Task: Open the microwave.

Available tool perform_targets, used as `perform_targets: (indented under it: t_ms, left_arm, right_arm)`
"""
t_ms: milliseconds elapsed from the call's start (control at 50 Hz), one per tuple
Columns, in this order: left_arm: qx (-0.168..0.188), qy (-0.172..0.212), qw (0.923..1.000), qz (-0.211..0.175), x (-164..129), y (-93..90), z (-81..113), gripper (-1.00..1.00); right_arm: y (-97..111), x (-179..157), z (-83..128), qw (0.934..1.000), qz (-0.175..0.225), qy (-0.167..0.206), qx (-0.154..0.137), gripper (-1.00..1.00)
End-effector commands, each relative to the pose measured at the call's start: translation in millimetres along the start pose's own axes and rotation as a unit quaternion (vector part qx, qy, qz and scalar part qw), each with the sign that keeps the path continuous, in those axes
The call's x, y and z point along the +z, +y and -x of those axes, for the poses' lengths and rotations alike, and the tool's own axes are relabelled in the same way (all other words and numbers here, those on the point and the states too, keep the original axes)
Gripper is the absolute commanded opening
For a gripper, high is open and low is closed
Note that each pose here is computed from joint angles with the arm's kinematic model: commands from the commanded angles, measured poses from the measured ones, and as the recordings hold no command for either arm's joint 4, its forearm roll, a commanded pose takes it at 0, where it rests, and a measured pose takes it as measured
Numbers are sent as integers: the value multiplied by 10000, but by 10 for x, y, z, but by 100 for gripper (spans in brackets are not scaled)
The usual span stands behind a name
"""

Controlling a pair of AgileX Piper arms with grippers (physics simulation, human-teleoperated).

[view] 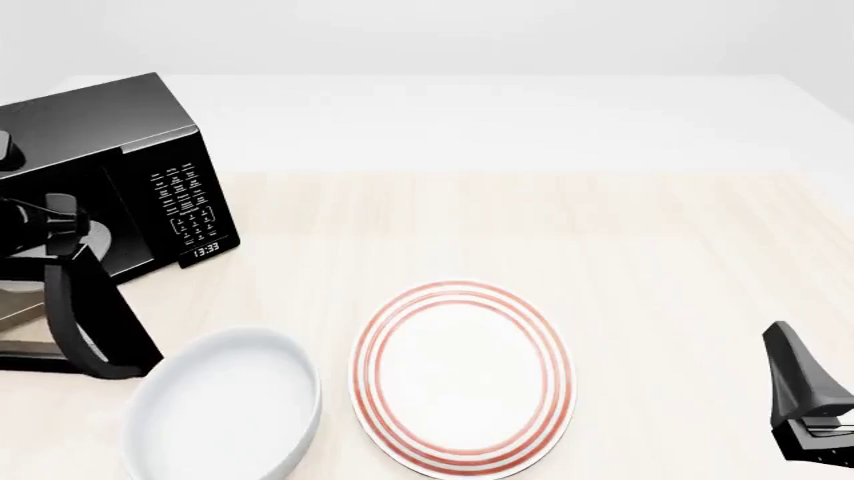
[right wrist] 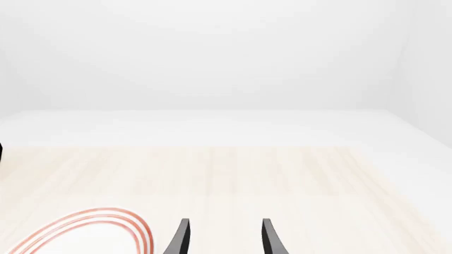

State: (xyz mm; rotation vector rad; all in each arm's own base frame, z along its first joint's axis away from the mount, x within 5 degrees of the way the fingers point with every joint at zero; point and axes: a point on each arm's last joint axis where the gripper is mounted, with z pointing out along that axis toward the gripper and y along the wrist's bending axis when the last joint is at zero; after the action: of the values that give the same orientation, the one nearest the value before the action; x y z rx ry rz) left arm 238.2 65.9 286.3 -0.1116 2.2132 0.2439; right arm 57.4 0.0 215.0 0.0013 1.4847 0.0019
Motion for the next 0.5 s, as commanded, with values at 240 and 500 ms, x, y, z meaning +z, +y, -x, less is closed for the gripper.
perform_targets:
  t_ms: [240, 500]
  left_arm:
    - [-40, 14, 10000, 65, -144, 13, -147, 100]
    - [-114, 48, 9998, 145, -230, 39, -248, 100]
  right_arm:
    - [0, 0, 0, 10000, 1, -1, 0, 100]
    - [0, 0, 0, 10000, 0, 1, 0, 100]
